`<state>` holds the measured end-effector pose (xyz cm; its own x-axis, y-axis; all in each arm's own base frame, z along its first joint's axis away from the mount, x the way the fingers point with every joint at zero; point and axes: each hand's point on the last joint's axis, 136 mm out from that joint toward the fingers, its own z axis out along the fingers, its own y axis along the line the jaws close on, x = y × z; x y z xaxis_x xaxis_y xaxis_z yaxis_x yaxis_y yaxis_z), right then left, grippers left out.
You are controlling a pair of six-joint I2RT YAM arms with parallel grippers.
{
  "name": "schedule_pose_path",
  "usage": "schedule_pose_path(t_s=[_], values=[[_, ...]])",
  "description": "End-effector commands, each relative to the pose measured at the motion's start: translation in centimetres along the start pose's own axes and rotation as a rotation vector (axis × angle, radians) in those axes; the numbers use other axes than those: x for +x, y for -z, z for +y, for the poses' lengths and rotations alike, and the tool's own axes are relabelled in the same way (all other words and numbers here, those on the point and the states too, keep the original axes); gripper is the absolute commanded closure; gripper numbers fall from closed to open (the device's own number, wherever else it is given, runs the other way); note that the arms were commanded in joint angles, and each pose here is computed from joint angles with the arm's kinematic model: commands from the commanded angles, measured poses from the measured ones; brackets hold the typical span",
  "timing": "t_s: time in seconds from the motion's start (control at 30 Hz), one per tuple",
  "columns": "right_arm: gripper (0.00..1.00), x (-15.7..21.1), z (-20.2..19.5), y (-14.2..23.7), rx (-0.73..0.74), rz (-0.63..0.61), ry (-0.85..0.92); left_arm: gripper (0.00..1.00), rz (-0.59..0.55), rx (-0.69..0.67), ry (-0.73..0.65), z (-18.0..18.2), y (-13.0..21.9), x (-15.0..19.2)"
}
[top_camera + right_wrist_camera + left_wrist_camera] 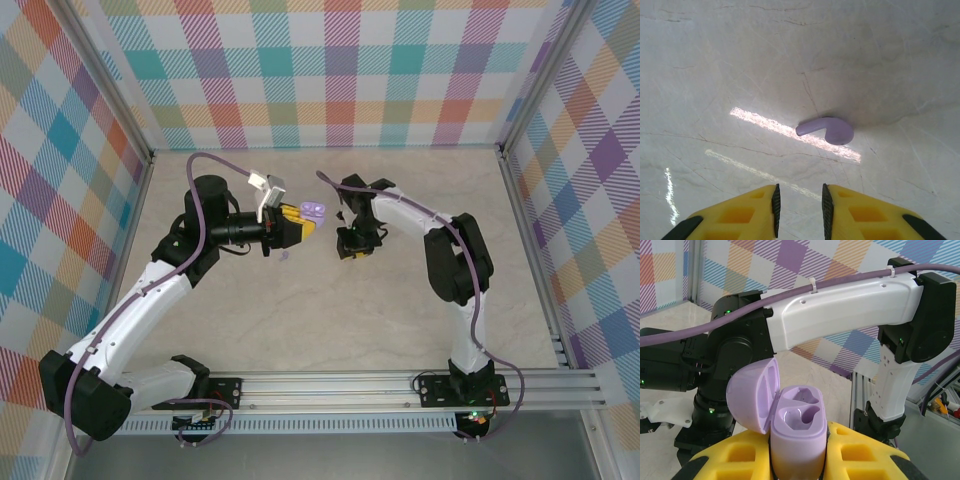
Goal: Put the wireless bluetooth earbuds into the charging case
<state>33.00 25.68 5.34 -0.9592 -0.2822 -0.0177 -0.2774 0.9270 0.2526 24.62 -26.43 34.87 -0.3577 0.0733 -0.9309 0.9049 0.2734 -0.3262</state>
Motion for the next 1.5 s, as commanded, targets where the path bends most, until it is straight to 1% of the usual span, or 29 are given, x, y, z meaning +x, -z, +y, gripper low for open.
schedule_pose_path(t_s=[0.0, 0.37, 0.6, 0.87, 1.0, 1.23, 1.47], values=[[0.70, 0.1, 0.4, -0.3, -0.037, -0.003, -0.080, 0.89, -0.014, -0.002, -0.013, -0.1, 0.3, -0.3], [0.68, -0.5, -0.3, -2.4, -0.007, 0.030, -0.122, 0.89, -0.013, -0.007, -0.012, -0.1, 0.4, -0.3], [0.68, -0.7, -1.5, -2.9, 0.067, 0.043, -0.117, 0.89, -0.014, -0.005, -0.012, -0.1, 0.4, -0.3], [0.68, -1.9, -2.4, -2.9, 0.132, 0.042, -0.097, 0.89, -0.010, -0.004, -0.011, 0.0, 0.3, -0.2], [0.67, -2.4, -2.2, -2.8, 0.131, 0.042, -0.074, 0.89, -0.006, -0.005, -0.010, 0.0, 0.2, -0.1], [0.57, -2.9, -2.0, -2.3, 0.133, 0.030, -0.053, 0.89, -0.002, -0.004, -0.010, 0.1, 0.2, 0.0], [0.59, -3.5, -1.0, -2.5, 0.082, 0.025, -0.068, 0.89, 0.003, -0.003, -0.006, 0.1, 0.2, 0.2]])
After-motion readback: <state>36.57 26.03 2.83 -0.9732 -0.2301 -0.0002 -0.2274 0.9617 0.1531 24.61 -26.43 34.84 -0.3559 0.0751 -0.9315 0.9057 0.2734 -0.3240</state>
